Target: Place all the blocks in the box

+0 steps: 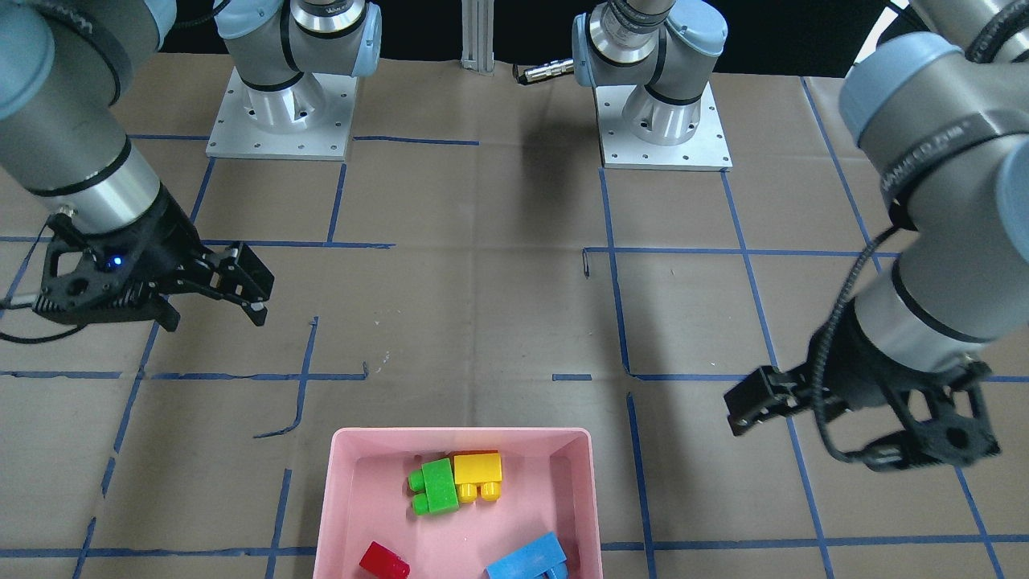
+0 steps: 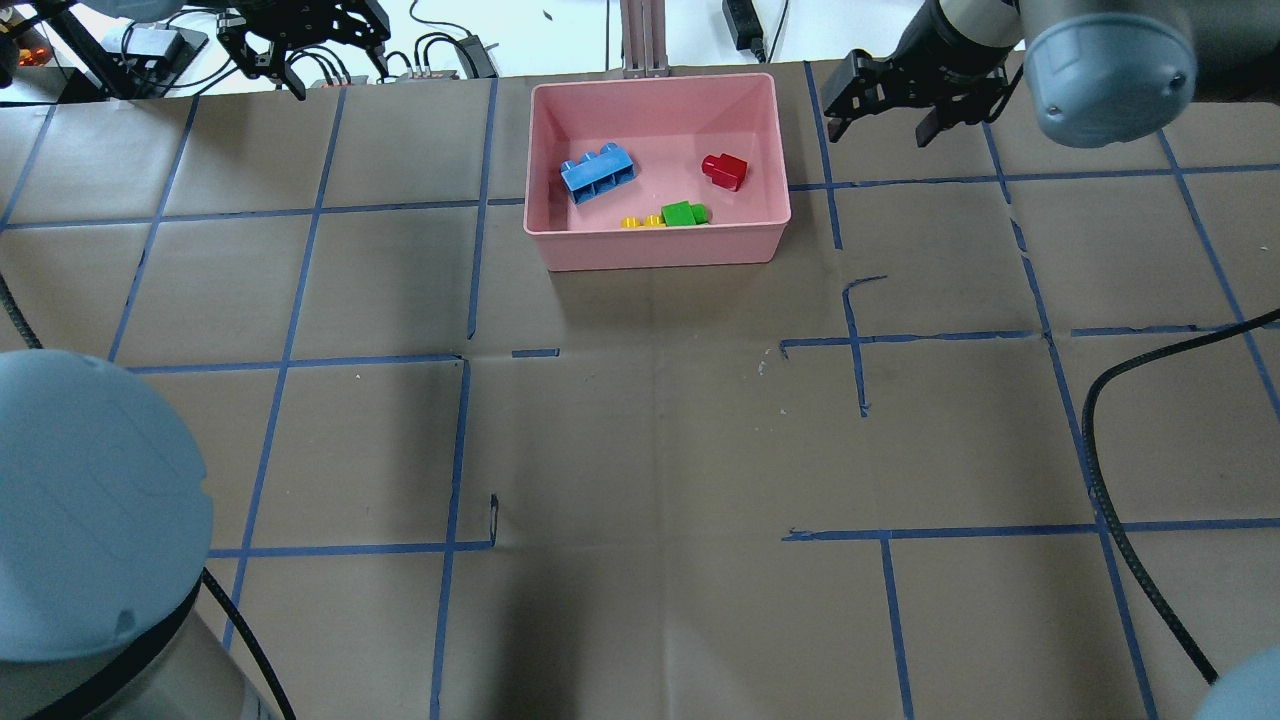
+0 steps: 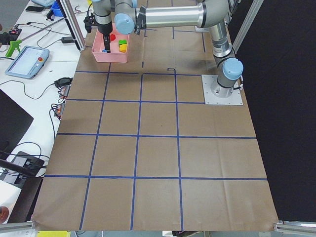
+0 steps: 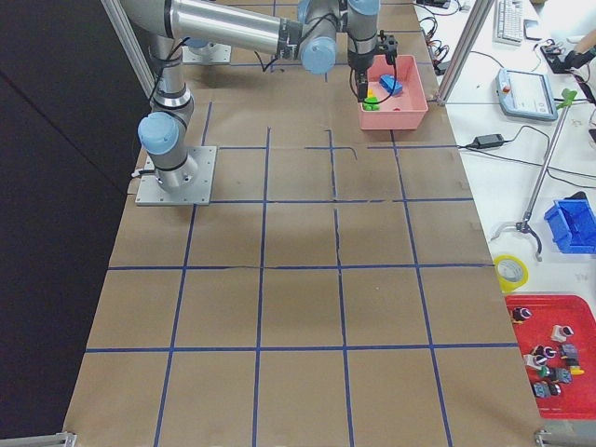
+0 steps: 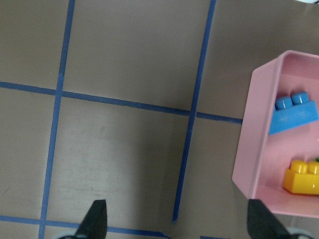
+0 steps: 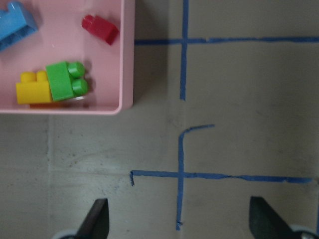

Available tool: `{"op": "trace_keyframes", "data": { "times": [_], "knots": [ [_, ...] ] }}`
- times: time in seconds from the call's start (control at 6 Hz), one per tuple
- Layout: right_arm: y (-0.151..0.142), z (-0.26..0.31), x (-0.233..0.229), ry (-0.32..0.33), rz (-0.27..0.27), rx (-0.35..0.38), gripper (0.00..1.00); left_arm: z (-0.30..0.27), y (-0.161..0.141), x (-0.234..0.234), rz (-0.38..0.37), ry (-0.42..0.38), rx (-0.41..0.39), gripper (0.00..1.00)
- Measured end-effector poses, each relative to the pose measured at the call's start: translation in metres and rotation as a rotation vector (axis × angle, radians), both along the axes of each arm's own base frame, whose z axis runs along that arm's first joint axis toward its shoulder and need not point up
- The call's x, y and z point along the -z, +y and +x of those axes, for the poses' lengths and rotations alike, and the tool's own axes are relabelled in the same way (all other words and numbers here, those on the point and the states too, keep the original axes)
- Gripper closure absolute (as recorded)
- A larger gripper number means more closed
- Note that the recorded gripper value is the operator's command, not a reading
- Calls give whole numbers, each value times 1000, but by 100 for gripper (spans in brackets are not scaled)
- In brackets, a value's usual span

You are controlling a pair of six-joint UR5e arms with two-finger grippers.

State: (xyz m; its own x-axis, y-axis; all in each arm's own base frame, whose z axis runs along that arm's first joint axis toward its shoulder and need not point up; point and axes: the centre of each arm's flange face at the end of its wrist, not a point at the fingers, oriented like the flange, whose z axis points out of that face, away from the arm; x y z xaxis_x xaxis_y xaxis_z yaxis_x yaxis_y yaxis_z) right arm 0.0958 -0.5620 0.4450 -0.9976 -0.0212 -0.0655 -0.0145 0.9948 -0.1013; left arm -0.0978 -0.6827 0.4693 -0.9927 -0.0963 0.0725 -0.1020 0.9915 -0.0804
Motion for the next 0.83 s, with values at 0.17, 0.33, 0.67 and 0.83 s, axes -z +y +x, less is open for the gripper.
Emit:
{"op": "trace_keyframes", "data": {
  "times": [0.17, 0.33, 0.67, 0.83],
  "knots": [
    [39, -4, -21, 57, 19, 7, 1, -54, 32, -21, -1, -30, 82, 1],
    [76, -3, -32, 79, 14, 15, 1, -84, 55, -33, 3, -52, 137, 1],
    [117, 6, -48, 78, 10, 51, 1, -91, 99, -46, 24, -66, 232, 1],
    [125, 19, -55, 71, 22, 49, 1, -78, 125, -44, 33, -71, 266, 1]
  ]
}}
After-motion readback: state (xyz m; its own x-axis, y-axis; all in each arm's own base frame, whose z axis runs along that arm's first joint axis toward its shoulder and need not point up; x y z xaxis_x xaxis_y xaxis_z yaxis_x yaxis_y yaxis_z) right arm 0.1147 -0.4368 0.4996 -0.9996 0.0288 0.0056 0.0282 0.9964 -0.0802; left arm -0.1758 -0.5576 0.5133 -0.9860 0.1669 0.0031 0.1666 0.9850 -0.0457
